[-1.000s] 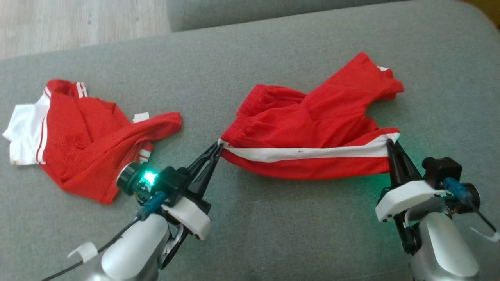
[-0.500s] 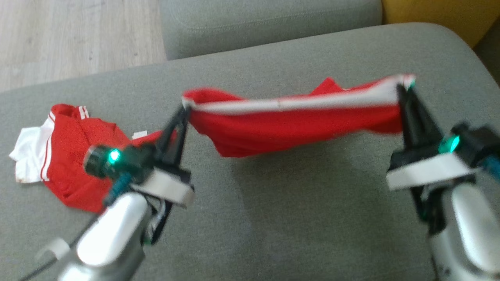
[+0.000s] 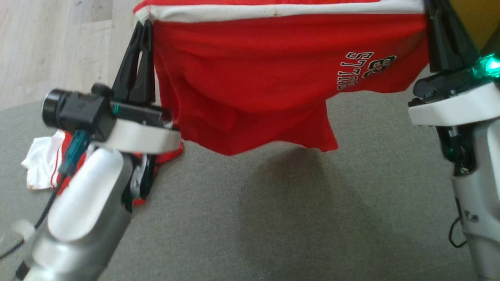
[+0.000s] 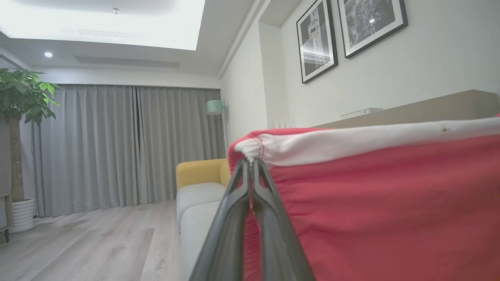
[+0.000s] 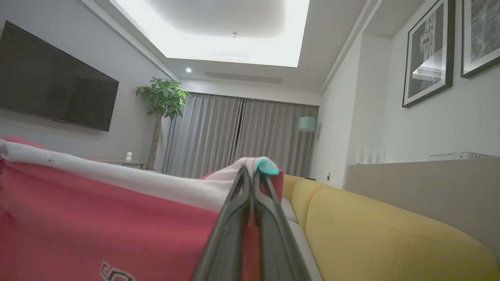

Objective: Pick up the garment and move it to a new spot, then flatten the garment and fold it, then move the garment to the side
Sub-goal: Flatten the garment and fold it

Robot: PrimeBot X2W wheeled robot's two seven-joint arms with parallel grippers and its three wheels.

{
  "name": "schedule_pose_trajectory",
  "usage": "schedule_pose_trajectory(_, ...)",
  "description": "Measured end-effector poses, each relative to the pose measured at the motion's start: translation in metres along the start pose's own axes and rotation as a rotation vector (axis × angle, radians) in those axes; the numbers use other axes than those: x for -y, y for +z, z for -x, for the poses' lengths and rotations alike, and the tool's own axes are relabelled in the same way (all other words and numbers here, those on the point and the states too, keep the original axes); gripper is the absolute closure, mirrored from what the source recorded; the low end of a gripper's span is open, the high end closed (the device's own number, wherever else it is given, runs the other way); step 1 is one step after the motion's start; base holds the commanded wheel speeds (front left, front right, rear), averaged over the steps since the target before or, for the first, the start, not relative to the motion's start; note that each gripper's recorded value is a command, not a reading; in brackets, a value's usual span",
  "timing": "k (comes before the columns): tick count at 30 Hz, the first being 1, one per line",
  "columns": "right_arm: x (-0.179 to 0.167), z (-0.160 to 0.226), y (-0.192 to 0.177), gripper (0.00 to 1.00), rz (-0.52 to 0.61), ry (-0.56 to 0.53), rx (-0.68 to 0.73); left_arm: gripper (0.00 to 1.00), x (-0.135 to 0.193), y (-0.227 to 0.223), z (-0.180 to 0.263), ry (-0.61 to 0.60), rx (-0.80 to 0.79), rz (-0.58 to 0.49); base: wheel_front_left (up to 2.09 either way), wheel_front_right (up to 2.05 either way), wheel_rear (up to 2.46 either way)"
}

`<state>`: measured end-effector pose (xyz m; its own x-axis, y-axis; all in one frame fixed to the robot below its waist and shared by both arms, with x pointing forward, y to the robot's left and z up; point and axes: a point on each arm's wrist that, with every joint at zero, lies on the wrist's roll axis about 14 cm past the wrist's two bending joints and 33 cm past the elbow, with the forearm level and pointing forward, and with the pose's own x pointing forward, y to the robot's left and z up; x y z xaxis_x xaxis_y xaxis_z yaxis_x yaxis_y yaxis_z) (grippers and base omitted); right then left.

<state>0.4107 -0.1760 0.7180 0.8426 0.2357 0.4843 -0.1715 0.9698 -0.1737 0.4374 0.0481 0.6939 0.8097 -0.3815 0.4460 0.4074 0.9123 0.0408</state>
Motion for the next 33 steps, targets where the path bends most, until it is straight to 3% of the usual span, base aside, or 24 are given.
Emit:
schedule_pose_trajectory(13,0.010,0.037,-0.001,1.00,-0.009,-0.062,-0.084,1.00,0.008,0.005,0.043,0.007,-0.091,0.006,0.00,0.00,0.00)
schedule_pose_trajectory(18,0.009,0.030,-0.033,1.00,-0.017,-0.056,-0.197,1.00,0.004,-0.027,0.033,-0.024,-0.218,0.002,0.00,0.00,0.00)
schedule_pose_trajectory(22,0.016,-0.002,-0.071,1.00,0.000,-0.024,-0.295,1.00,-0.006,-0.058,-0.001,-0.055,-0.300,0.033,0.00,0.00,0.00)
schedule_pose_trajectory(26,0.032,-0.061,-0.099,1.00,0.016,-0.008,-0.322,1.00,-0.031,-0.089,-0.053,-0.062,-0.336,-0.008,0.00,0.00,0.00)
schedule_pose_trajectory(29,0.046,-0.109,-0.106,1.00,0.044,-0.017,-0.271,1.00,-0.052,-0.103,-0.094,-0.043,-0.305,-0.040,0.00,0.00,0.00)
schedule_pose_trajectory(30,0.046,-0.109,-0.106,1.00,0.044,-0.017,-0.271,1.00,-0.052,-0.103,-0.094,-0.043,-0.305,-0.040,0.00,0.00,0.00)
schedule_pose_trajectory(31,0.057,-0.136,-0.106,1.00,0.067,-0.034,-0.215,1.00,-0.063,-0.104,-0.120,-0.018,-0.250,-0.046,0.00,0.00,0.00)
schedule_pose_trajectory(33,0.062,-0.148,-0.106,1.00,0.083,-0.043,-0.189,1.00,-0.067,-0.103,-0.132,-0.008,-0.216,-0.041,0.00,0.00,0.00)
